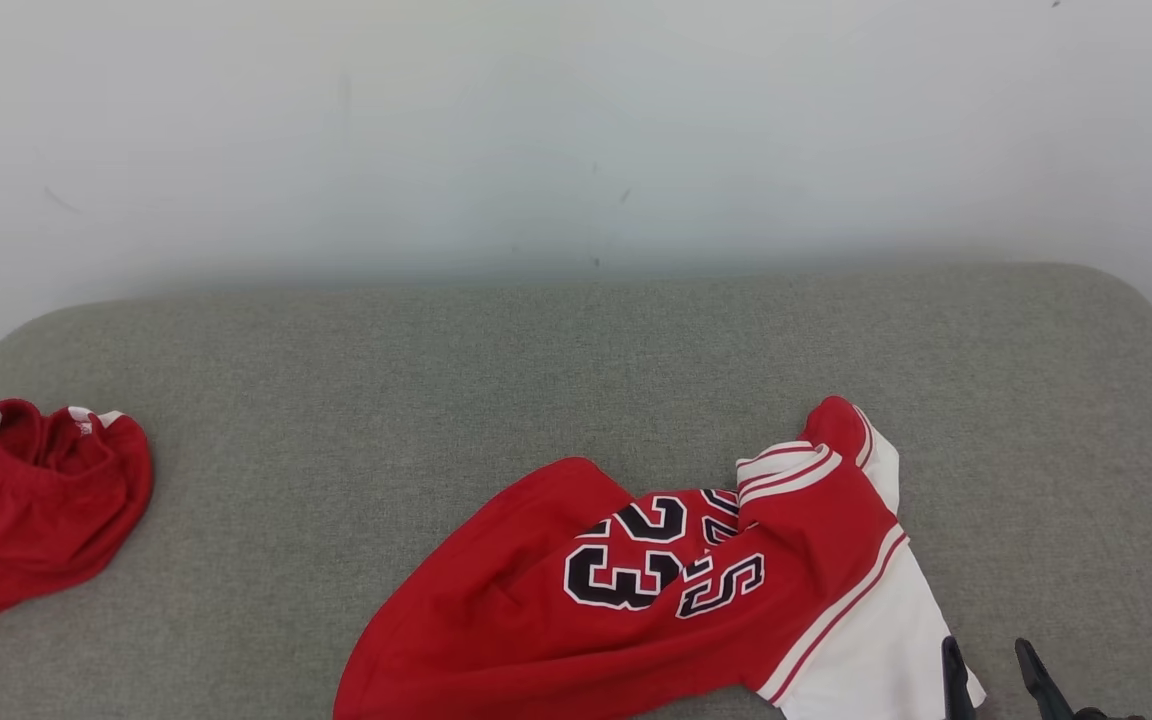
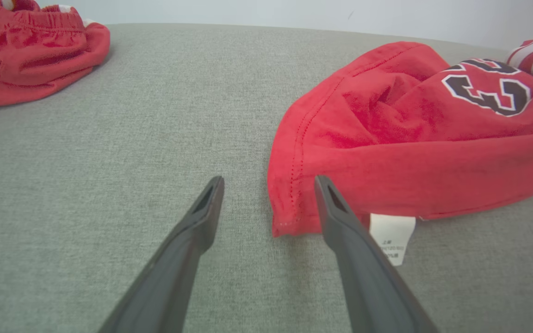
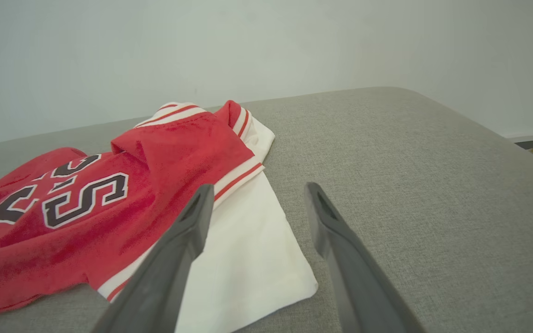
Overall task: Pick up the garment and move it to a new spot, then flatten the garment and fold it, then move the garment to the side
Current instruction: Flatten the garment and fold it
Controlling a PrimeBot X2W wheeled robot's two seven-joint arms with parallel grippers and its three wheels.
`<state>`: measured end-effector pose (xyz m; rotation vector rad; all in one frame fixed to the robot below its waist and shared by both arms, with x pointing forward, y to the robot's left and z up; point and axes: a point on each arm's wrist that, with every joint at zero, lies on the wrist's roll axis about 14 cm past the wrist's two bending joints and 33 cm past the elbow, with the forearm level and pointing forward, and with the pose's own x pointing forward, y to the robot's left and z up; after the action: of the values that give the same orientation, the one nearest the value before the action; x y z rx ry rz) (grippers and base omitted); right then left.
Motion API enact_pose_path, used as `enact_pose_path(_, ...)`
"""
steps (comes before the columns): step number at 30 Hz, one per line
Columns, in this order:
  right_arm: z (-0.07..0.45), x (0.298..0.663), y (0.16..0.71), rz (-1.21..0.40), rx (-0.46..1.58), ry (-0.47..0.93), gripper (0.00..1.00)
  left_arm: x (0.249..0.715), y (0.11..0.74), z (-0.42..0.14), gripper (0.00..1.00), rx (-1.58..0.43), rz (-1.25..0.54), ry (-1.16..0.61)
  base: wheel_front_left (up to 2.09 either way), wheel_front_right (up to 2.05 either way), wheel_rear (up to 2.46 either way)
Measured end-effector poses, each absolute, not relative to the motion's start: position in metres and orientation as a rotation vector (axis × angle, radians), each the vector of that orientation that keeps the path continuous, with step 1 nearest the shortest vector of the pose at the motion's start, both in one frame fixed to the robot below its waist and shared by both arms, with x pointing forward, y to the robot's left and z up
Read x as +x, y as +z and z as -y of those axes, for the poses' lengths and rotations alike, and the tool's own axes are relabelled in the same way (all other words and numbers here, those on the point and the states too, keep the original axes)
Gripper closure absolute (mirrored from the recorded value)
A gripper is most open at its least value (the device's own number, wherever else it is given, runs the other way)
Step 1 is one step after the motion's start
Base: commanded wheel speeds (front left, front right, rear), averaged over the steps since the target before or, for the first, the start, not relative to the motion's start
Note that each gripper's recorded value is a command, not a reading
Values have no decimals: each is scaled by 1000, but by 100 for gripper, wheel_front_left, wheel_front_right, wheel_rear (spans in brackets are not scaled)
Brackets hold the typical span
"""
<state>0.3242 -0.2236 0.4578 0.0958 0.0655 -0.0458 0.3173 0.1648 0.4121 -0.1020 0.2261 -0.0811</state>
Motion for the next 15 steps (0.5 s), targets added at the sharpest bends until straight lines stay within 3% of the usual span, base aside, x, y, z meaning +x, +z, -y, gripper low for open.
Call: enact_pose_path(15, 250, 325, 409, -251, 27, -81, 0, 317, 388, -152, 0, -115, -316, -121, 0, 0, 0)
